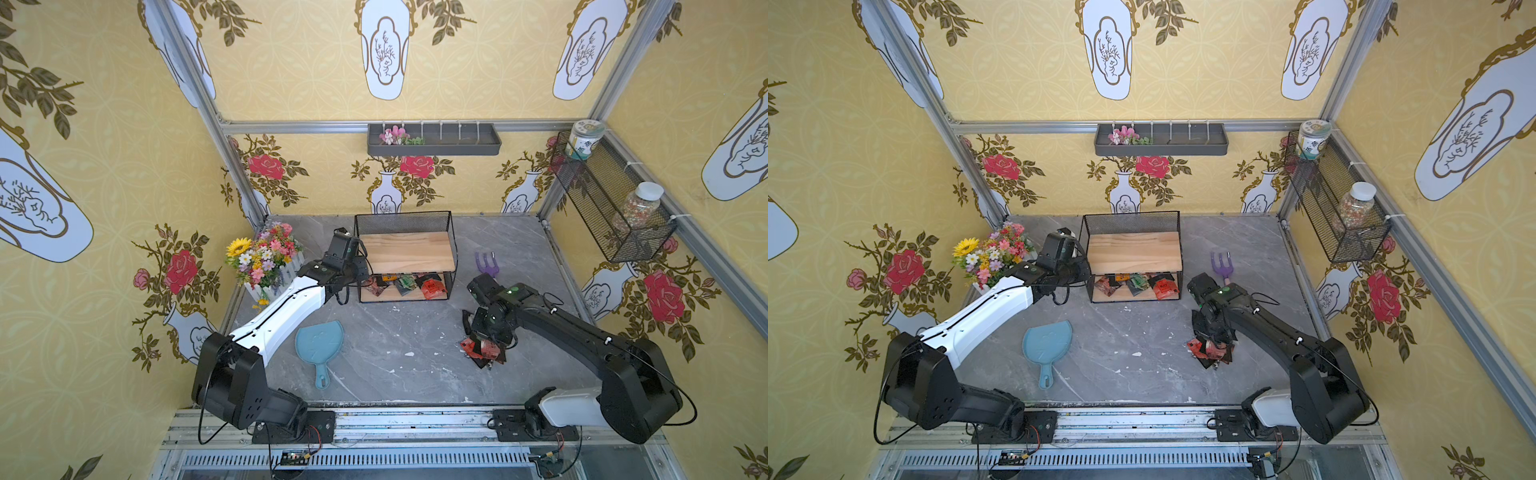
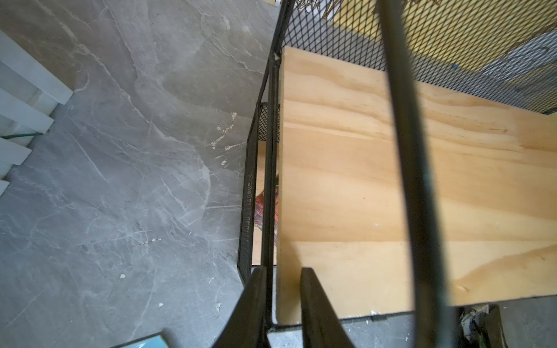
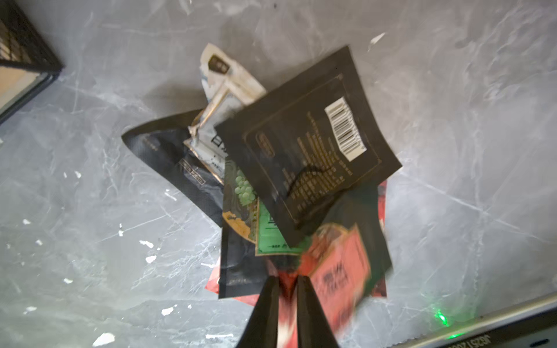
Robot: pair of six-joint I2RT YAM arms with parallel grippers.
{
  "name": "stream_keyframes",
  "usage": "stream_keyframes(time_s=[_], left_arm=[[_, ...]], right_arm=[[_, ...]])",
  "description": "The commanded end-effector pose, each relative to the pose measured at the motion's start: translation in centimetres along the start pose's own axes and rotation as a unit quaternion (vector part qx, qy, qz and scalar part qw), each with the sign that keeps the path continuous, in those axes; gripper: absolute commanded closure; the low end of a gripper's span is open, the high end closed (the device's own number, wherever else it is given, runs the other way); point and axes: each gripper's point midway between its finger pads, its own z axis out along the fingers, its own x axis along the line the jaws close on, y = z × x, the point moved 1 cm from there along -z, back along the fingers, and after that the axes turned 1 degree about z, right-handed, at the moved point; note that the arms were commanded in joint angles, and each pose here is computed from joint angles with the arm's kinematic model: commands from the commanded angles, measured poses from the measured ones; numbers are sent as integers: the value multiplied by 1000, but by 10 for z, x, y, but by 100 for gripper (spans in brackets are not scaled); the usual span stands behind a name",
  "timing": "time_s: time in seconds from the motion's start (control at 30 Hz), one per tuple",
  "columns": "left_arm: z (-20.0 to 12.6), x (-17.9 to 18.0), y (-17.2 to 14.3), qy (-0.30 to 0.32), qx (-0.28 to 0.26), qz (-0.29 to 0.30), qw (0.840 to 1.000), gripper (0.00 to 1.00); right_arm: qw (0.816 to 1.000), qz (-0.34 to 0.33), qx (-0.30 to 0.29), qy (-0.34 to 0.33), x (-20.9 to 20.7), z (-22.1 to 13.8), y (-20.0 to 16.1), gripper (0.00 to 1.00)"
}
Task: Remove the tea bags from the shelf
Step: Place the tea bag at the center of the board, then pick up the tea bag from the shelf.
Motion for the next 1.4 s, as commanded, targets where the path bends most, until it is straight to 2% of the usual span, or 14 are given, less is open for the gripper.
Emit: stream_keyframes(time_s=[0.0, 0.07, 0.27, 0.47, 0.57, 0.67, 0.77, 1.0, 1.07, 1.13, 1.37], left_arm=[[1, 3, -10, 4, 20, 0, 1000, 75], [1, 3, -9, 4, 20, 0, 1000, 75], [1, 2, -9, 2, 20, 0, 1000, 75], [2, 0, -9, -3, 23, -1, 1000, 75], [3, -1, -9, -4, 25, -3, 1000, 75], [4, -2, -11, -7, 28, -5, 1000, 75], [4, -2, -11, -9, 30, -6, 1000, 75], [3, -3, -13, -13, 31, -7, 999, 75], [2, -3, -13, -14, 31, -7, 999, 75], [2, -3, -14, -15, 33, -5, 999, 75], [2, -4, -14, -16, 34, -1, 999, 75]], right_arm=[[1000, 7, 6, 10, 4, 1, -1, 76], [1000, 8, 6, 14, 5, 0, 0, 73], [999, 17, -5, 46, 15, -13, 5, 71], [991, 49, -6, 121, 39, -27, 5, 71], [981, 68, -3, 181, 66, -32, 0, 71], [964, 91, -17, 249, 101, -37, -3, 71], [942, 143, -19, 302, 127, -31, -3, 68], [873, 298, -57, 381, 154, 9, 19, 60], [850, 325, -71, 408, 158, 14, 31, 59], [837, 331, -77, 430, 166, 19, 42, 59], [818, 336, -69, 461, 180, 27, 55, 56]])
